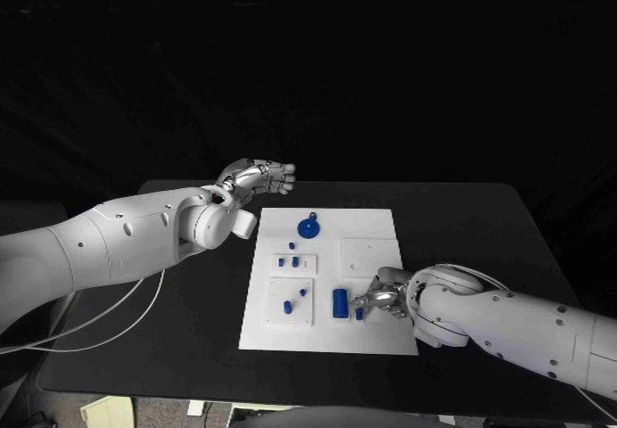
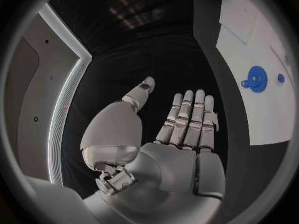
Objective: Assemble the parts on the task board
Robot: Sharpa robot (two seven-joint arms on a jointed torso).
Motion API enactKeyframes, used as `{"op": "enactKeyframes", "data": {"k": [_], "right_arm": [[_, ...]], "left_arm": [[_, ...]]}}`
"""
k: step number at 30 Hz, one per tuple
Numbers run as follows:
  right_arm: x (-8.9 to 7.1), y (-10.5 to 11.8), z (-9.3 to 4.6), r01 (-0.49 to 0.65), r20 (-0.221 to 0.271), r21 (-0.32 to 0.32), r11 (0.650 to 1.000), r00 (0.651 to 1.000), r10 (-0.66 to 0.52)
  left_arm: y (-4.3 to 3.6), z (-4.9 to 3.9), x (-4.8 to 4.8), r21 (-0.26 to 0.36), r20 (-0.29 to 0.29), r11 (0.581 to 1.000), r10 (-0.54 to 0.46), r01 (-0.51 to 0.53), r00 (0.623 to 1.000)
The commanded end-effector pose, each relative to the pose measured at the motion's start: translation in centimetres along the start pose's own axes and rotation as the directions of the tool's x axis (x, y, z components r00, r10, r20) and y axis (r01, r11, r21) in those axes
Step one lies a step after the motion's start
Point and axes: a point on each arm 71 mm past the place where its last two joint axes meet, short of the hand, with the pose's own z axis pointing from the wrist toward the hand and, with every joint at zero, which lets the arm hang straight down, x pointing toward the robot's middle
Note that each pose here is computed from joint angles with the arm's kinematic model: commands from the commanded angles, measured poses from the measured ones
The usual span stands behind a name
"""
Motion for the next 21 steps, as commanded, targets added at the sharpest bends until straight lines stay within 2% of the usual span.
{"op": "enactKeyframes", "data": {"k": [1,12,21], "right_arm": [[-0.04,0.14,-0.17,0.018,0.014,-0.029,0.999,1.000,-0.018],[0.15,-0.40,-0.91,0.061,-0.004,-0.064,0.996,0.998,-0.062],[0.33,-0.73,-0.75,0.082,-0.003,-0.053,0.995,0.997,-0.082]], "left_arm": [[-0.16,0.05,0.19,0.009,-0.011,1.000,-0.006,0.007,1.000],[-0.15,0.00,0.11,0.008,-0.011,1.000,-0.006,0.006,1.000],[-0.16,0.00,0.11,0.008,-0.011,1.000,-0.006,0.006,1.000]]}}
